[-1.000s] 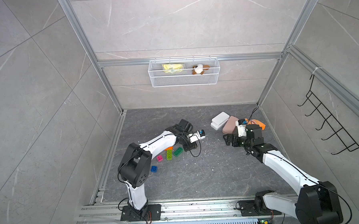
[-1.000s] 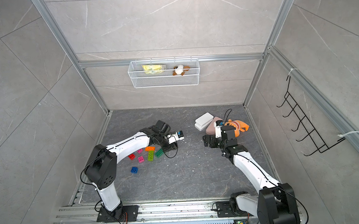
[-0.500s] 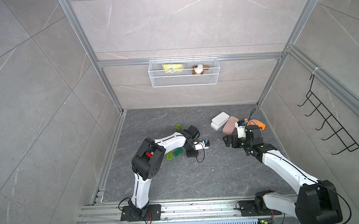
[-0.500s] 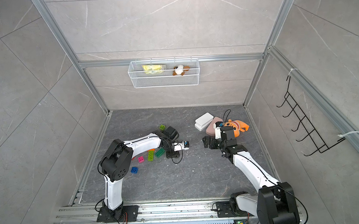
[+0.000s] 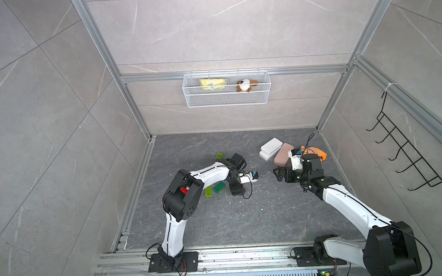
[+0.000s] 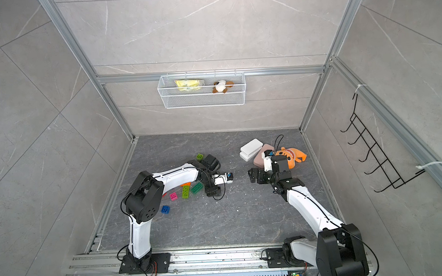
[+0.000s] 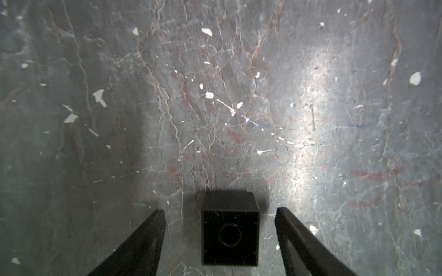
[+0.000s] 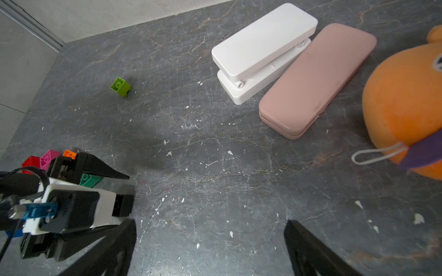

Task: Assemble a carrot with lego
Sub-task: Place the lego brick at the center of the board, then pick up the lego brick from the center of the board.

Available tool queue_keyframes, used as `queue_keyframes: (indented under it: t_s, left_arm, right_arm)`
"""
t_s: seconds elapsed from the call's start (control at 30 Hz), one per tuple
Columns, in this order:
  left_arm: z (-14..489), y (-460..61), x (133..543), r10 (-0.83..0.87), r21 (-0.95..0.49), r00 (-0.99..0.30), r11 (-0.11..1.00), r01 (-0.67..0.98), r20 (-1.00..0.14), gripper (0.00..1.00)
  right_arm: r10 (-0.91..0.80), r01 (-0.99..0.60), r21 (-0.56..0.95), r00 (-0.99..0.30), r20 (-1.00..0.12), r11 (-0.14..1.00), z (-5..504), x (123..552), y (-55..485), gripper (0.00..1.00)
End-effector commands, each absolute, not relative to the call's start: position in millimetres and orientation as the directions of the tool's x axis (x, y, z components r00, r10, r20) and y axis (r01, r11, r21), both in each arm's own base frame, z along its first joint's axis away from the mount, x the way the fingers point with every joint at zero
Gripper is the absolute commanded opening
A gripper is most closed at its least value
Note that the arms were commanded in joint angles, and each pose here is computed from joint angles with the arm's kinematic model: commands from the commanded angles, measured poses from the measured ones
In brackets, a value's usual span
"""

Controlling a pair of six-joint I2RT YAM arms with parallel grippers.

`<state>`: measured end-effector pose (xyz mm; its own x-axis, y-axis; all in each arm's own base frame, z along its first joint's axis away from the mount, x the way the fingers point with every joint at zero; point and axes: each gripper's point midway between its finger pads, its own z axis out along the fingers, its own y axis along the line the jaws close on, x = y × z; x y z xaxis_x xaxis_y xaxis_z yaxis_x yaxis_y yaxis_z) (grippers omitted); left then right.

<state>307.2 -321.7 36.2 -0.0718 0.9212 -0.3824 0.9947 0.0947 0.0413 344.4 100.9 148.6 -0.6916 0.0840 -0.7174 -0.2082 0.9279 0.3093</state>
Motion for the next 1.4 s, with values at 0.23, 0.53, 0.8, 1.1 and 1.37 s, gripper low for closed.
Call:
queue_keyframes:
  t_s: [0.23, 0.53, 0.8, 1.1, 1.37]
  left_arm:
    - [208.2, -248.8, 371.4, 0.227, -0.153, -0.416, 0.696, 0.702, -0.881, 0.78]
    - [229.7, -154.6, 409.3, -0.215, -0.416, -0.577, 0.876, 0.243, -0.788, 0.76]
    - [240.5, -135.8, 403.5, -0.240, -0.387, -0.529, 0.903, 0.186, -0.814, 0.76]
    - [235.3, -134.0, 401.9, -0.224, -0.370, -0.535, 0.911, 0.183, -0.815, 0.76]
    - [229.9, -135.7, 402.9, -0.213, -0.367, -0.550, 0.911, 0.186, -0.808, 0.76]
  right_arm:
    - [-0.028, -0.513, 0.249, -0.471, -0.882, 0.821, 193.1, 383.9, 185.3, 1.00]
    - [-0.191, -0.687, 0.161, -0.406, -0.893, 0.709, 149.8, 448.2, 302.5, 1.00]
    - [-0.422, -0.801, 0.035, -0.351, -0.836, 0.597, 106.9, 482.4, 345.7, 0.99]
    - [-0.559, -0.867, 0.023, -0.341, -0.756, 0.498, 72.5, 503.5, 372.6, 0.95]
    - [-0.655, -0.877, 0.021, -0.375, -0.656, 0.480, 47.8, 513.5, 383.2, 0.92]
